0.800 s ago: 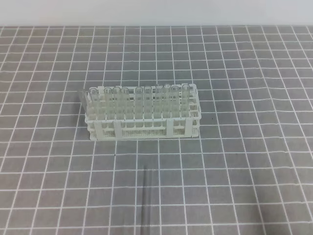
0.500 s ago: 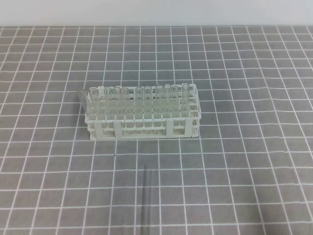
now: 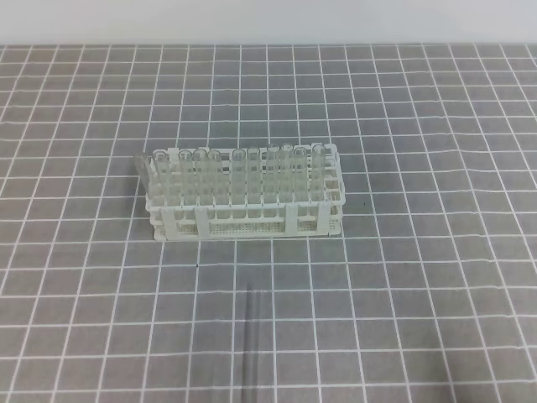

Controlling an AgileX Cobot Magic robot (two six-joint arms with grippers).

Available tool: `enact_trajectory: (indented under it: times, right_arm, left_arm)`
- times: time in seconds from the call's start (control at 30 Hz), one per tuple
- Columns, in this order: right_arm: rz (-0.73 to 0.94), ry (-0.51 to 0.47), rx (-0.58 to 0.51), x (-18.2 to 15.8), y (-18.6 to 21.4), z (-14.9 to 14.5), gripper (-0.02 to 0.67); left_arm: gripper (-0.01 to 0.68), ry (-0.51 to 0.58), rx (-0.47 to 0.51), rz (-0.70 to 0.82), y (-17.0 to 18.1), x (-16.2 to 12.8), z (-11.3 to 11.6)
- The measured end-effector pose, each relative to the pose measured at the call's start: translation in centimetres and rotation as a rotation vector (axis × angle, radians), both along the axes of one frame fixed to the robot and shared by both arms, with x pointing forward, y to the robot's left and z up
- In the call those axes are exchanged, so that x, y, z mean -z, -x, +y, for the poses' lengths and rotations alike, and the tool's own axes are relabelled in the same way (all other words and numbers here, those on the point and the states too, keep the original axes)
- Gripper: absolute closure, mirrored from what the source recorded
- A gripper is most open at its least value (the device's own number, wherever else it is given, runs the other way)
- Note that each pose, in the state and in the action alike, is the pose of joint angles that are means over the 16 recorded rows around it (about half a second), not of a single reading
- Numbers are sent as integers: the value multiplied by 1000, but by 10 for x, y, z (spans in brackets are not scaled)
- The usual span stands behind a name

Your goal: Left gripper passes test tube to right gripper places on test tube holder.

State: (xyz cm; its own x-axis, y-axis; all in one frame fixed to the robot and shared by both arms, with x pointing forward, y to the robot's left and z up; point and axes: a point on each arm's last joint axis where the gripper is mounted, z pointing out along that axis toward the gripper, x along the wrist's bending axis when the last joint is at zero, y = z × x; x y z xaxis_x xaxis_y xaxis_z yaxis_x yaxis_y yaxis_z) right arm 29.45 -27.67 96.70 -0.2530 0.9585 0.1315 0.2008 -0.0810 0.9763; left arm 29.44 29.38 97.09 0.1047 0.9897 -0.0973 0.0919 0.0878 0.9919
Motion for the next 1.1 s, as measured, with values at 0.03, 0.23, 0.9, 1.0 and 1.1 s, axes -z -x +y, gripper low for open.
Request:
enact_trajectory:
  times: [0.03,0.23,0.9,1.0,1.1]
  right_arm:
    - [5,-1,-4,0,0,0,662]
    - [26,1,-24,2,1,2,662]
    - [-34,-343,70,-11,-2,-3,662]
    - [-38,-435,91,-14,-2,-5,662]
    - [-38,-511,104,-15,-3,-6,662]
  left_arm:
    - [675,1,1,4,0,0,0]
    - [675,3,5,26,0,3,-1]
    - [675,164,-46,-203,0,-20,5]
    - [675,222,-50,-219,0,-22,5]
    - [675,278,-49,-213,0,-22,5]
